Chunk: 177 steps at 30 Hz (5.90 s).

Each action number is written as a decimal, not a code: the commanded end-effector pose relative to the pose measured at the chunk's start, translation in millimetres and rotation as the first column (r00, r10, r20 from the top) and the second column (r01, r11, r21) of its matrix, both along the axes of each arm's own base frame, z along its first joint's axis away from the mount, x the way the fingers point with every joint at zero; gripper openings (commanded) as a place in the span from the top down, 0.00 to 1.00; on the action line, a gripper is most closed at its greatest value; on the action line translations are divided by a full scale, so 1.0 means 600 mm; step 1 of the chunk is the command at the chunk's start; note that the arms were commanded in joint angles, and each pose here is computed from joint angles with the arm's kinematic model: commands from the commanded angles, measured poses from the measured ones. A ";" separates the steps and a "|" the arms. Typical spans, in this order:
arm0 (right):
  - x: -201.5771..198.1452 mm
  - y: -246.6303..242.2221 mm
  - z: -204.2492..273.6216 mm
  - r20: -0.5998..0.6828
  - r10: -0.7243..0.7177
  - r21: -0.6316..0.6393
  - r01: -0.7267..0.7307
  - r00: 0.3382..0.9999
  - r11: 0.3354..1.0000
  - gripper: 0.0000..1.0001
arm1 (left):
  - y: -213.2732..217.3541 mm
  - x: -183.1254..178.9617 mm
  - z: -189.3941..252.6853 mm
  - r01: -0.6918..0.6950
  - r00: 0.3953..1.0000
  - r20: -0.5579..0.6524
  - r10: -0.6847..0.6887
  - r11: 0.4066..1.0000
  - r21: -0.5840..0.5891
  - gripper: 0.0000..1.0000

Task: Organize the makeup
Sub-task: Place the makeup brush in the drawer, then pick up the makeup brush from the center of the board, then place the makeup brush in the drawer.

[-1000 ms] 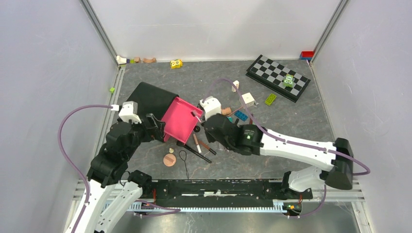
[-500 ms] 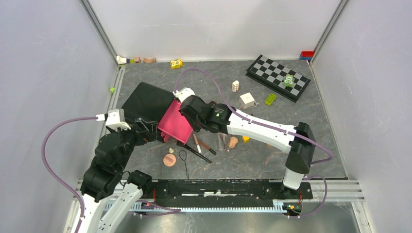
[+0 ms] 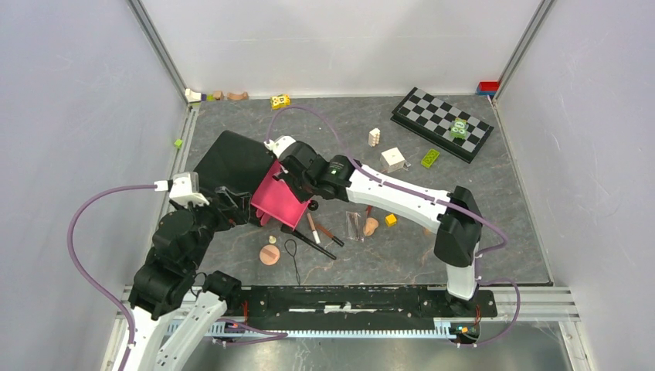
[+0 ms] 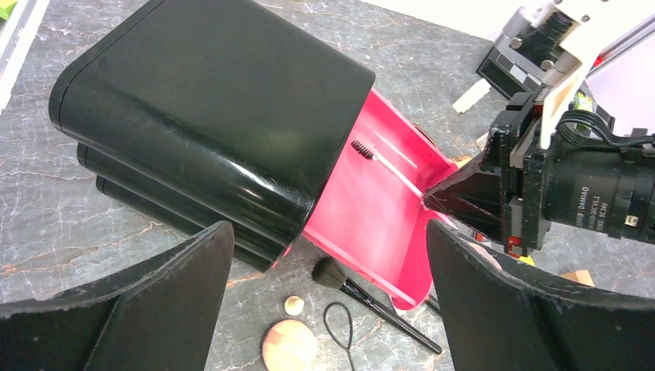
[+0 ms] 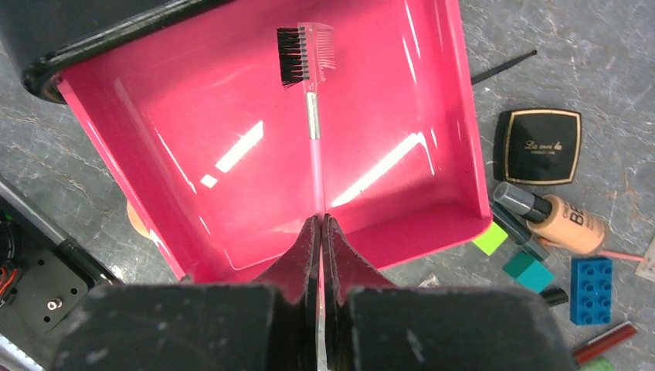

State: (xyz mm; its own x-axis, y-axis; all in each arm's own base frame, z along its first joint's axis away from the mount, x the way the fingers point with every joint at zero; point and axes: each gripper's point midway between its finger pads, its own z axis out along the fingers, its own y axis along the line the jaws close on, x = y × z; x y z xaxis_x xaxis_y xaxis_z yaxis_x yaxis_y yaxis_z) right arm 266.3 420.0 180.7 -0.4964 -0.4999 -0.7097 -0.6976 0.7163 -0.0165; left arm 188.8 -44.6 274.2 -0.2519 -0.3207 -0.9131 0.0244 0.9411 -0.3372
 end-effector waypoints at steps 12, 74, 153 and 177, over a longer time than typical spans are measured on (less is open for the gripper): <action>-0.002 0.077 0.006 -0.023 0.132 0.099 -0.129 0.991 0.987 1.00 | 0.000 0.008 0.003 -0.023 1.000 -0.002 0.023 0.999 -0.028 0.00; -0.118 -0.184 -0.115 -0.011 -0.071 0.228 0.071 0.997 0.971 0.68 | -0.011 0.014 -0.004 0.004 1.000 -0.025 -0.004 1.000 -0.022 0.00; -0.123 -0.304 -0.017 0.174 -0.280 0.114 0.263 0.944 0.958 1.00 | -0.019 0.021 -0.012 0.019 0.999 -0.049 -0.020 1.000 -0.012 0.00; -0.061 -0.105 0.074 0.016 0.011 0.002 -0.011 1.000 1.000 1.00 | -0.017 0.019 -0.010 0.016 0.999 -0.041 -0.017 1.000 -0.015 0.00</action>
State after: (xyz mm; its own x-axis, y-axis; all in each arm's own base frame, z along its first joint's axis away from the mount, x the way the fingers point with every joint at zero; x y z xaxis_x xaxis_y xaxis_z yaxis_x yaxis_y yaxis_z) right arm 222.3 341.3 208.9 -0.4956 -0.4984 -0.7113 -0.6866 0.7264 -0.0307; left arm 197.7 -52.9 260.9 -0.3200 -0.2948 -0.9004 0.0242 0.9475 -0.3188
